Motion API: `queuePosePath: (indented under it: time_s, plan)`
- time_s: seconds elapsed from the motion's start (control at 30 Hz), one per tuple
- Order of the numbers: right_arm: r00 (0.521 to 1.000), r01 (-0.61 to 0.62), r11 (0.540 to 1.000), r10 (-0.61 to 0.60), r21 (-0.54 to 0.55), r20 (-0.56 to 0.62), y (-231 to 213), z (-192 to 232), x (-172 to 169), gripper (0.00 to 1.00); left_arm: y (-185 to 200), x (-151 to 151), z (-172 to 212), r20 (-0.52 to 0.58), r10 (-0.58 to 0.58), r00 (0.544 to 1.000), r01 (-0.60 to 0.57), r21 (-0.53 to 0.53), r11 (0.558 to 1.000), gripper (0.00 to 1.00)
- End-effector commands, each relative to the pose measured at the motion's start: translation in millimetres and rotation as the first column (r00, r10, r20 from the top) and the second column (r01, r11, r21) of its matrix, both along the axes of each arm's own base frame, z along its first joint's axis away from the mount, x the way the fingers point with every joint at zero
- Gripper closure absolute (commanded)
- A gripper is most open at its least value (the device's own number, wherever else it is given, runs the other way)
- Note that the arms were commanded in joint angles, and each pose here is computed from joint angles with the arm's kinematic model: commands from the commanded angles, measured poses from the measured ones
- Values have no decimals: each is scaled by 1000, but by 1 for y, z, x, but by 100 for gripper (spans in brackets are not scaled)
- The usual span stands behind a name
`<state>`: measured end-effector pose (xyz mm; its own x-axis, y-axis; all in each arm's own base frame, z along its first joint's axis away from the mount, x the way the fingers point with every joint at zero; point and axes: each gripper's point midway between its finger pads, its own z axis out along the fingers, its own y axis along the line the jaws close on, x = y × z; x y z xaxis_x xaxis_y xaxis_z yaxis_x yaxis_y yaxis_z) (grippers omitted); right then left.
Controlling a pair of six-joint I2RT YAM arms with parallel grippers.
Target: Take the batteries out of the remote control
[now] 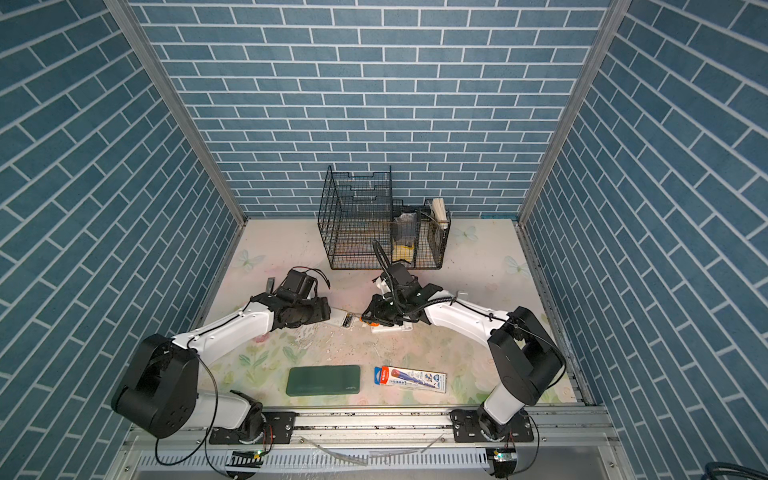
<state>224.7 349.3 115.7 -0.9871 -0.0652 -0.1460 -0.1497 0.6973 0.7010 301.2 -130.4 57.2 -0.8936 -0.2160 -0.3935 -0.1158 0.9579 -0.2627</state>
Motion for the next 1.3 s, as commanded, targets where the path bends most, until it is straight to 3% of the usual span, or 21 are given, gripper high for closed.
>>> queuePosePath:
  time_s: [0.0,0.57,1.27]
  plan:
    - [1000,-3,1000,3,7,-17,-4,-3,-9,100,-8,16,4,36,-16,999,17,-41,999,19]
    - [1000,-3,1000,3,5,-22,-5,-13,-10,100,-3,21,-8,6,-50,999,50,29,998,19]
    - [998,-13,1000,12,-16,-63,-5,-35,-14,100,-5,23,-11,-6,-59,998,59,30,998,20]
